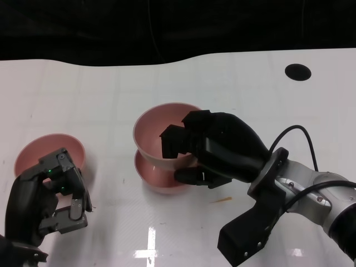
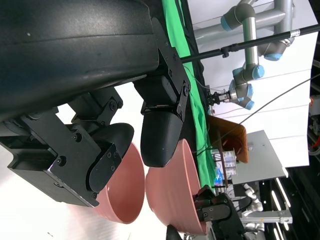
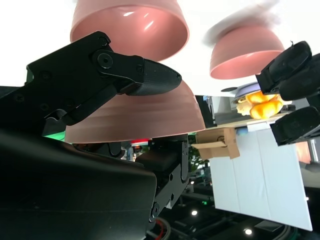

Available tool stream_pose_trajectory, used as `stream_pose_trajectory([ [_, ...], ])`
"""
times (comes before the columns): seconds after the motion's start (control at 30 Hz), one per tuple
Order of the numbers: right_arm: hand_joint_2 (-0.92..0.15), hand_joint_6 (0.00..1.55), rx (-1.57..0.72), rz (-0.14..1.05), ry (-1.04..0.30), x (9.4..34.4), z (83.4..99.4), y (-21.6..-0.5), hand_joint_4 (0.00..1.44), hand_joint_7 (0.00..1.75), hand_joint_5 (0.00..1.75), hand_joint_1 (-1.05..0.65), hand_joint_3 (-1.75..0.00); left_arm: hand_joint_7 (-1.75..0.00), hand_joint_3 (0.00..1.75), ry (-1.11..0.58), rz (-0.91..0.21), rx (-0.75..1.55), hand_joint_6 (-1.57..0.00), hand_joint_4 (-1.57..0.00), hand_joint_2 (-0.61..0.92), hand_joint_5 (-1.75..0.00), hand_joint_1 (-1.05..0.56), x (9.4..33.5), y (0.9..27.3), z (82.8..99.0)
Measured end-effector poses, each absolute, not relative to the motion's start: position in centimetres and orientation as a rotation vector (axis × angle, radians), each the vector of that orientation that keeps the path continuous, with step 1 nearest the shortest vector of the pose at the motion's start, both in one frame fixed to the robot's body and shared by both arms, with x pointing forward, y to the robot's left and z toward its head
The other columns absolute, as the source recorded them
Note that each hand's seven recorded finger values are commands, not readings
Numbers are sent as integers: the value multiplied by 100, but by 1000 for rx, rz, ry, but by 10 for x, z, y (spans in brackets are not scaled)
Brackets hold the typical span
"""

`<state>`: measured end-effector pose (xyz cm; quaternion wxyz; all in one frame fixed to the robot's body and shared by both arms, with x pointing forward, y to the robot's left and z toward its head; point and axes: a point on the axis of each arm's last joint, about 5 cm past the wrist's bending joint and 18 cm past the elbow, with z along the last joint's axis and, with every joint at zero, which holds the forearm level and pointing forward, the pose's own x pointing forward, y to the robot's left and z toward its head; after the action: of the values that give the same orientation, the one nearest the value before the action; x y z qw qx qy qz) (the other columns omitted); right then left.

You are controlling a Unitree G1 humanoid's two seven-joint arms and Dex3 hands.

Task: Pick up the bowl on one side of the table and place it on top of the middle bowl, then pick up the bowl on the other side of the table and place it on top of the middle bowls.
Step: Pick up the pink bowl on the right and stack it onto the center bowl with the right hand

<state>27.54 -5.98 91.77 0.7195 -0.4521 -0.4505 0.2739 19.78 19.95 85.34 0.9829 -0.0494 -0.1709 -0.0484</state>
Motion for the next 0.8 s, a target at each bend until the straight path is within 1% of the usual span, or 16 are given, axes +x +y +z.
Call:
stream_pose_trajectory([
  [0.1, -65, 56, -1009, 613, -991, 276, 917, -59, 83, 175, 175, -22, -76, -171, 149, -340, -98, -100, -81, -96, 50, -175, 4, 198, 199, 853],
  [0.2, -65, 57, -1014, 613, -987, 278, 916, -59, 84, 175, 175, -21, -75, -171, 147, -341, -100, -95, -81, -95, 50, -175, 4, 198, 199, 853],
  [0.4, -67, 57, -1031, 629, -988, 275, 908, -55, 86, 175, 175, -21, -75, -172, 148, -341, -105, -84, -83, -98, 51, -175, 6, 198, 199, 853],
  [0.6, -67, 58, -1032, 620, -986, 276, 905, -53, 87, 175, 175, -20, -76, -175, 150, -341, -105, -84, -82, -100, 52, -175, 5, 198, 199, 853],
  [0.73, -66, 59, -1043, 630, -977, 278, 904, -52, 88, 175, 175, -19, -76, -175, 150, -340, -106, -82, -83, -99, 49, -175, 6, 198, 199, 853],
  [0.8, -63, 60, -1046, 632, -969, 277, 901, -53, 90, 175, 175, -19, -81, -175, 149, -339, -107, -81, -82, -98, 49, -175, 6, 198, 199, 853],
])
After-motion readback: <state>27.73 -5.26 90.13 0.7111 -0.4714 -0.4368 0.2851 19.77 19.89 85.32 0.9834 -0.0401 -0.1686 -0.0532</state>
